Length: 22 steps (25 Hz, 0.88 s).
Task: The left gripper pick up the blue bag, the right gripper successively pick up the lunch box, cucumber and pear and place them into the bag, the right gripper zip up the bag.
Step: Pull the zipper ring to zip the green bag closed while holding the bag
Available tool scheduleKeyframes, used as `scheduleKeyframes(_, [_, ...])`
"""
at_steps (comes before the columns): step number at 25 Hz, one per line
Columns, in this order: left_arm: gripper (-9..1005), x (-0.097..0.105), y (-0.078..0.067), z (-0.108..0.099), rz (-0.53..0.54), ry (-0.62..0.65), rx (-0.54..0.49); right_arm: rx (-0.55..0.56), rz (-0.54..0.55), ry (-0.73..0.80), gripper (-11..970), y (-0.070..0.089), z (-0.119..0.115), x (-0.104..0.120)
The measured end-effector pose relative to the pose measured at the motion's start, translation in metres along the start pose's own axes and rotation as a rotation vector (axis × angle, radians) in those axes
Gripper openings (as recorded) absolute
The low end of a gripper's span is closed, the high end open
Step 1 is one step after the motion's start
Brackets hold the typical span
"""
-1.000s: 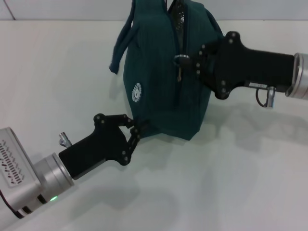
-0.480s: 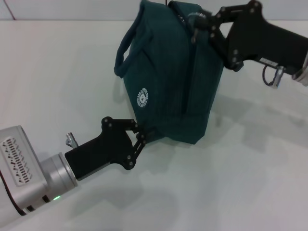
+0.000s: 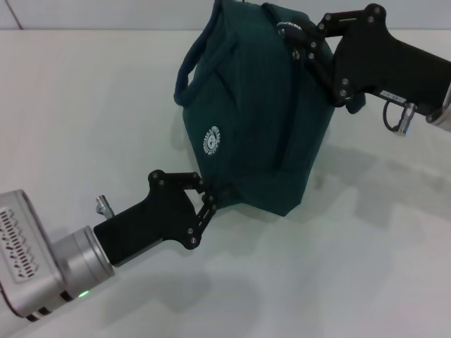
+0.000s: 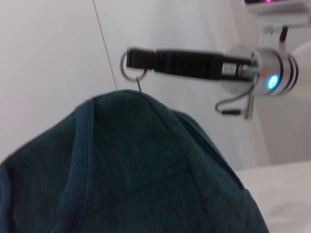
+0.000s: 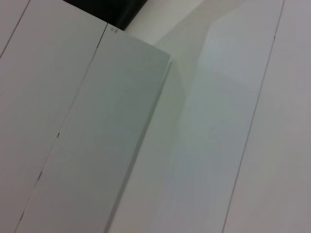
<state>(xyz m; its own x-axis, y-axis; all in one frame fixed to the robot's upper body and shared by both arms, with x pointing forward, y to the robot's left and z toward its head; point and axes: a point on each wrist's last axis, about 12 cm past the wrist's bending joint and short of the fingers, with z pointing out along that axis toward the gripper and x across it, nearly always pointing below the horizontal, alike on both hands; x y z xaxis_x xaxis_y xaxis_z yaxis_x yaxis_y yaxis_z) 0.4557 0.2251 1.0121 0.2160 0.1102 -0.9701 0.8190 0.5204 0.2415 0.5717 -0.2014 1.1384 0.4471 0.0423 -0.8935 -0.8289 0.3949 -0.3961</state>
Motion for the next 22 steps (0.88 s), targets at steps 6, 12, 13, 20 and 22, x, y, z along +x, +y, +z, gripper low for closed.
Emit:
scheduleKeyframes(6, [149, -0.007, 0.0, -0.004, -0.026, -0.07, -0.035, -0.011, 0.0, 0.002, 22, 0.002, 0.001, 0.001])
scheduleKeyframes(12, [344, -0.013, 0.001, -0.008, -0.114, -0.121, -0.033, -0.02, 0.003, 0.004, 22, 0.004, 0.001, 0.001])
scheduleKeyframes(13, [380, -0.014, 0.003, -0.007, -0.138, -0.127, -0.033, -0.02, 0.003, 0.004, 22, 0.005, 0.0, 0.001])
scheduleKeyframes(20, [488, -0.018, 0.017, 0.007, -0.296, -0.151, -0.044, -0.048, -0.002, 0.003, 22, 0.008, 0.004, 0.001])
scheduleKeyframes(22, [488, -0.018, 0.018, 0.01, -0.298, -0.149, -0.044, -0.048, -0.011, 0.004, 22, 0.008, 0.004, 0.002])
